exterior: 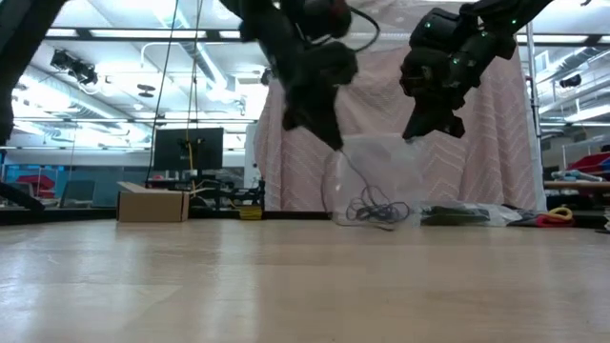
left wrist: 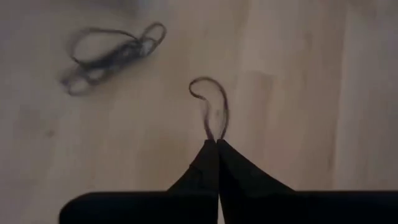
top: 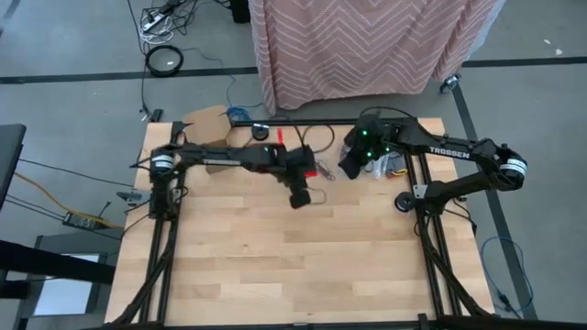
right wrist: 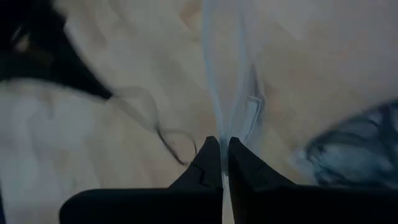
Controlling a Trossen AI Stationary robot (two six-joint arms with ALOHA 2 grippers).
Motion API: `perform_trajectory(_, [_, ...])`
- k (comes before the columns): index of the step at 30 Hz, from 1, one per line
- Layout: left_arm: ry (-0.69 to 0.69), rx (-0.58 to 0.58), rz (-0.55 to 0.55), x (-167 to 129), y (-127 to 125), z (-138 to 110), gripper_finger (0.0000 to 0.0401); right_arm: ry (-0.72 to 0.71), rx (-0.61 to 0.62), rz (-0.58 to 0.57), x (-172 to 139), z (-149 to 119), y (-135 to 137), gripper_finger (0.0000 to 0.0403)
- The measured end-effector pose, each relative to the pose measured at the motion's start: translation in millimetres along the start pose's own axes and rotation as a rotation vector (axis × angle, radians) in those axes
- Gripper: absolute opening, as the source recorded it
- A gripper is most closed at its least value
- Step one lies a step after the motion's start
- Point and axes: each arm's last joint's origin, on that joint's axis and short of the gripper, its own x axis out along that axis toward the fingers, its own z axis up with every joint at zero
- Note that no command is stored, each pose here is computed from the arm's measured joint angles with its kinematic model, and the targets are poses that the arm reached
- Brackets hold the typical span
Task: Sort rubber bands
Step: Put the black rubber band into the transparent zip bag
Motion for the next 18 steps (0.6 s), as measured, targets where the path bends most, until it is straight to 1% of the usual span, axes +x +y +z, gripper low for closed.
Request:
perform_trajectory(2, [-0.031,0.041,-0.002,-20,2,2,0.0001,-0.009,-0.008,0.031,1,0,6,0.0])
perform_trajectory(4, [-0.111,0.08,-0.001,-47,6,7,0.0001,-0.017,0.002,0.045,2,1,10,0.0])
perform_trajectory(7, [-0.188,0.126,0.015,-76,14,11,0.0001,-0.017,0.003,0.038,6,-1,15,0.0])
perform_trajectory(11, [-0.257,0.169,0.009,-104,17,11,0.0001,-0.006,0.031,0.01,14,-3,20,0.0])
perform_trajectory(13, [-0.304,0.17,0.017,-120,20,11,0.0001,-0.01,0.036,0.026,19,-3,25,0.0])
perform_trajectory(18, [-0.362,0.186,0.028,-136,24,12,0.0,-0.001,0.015,0.066,40,-5,36,0.0])
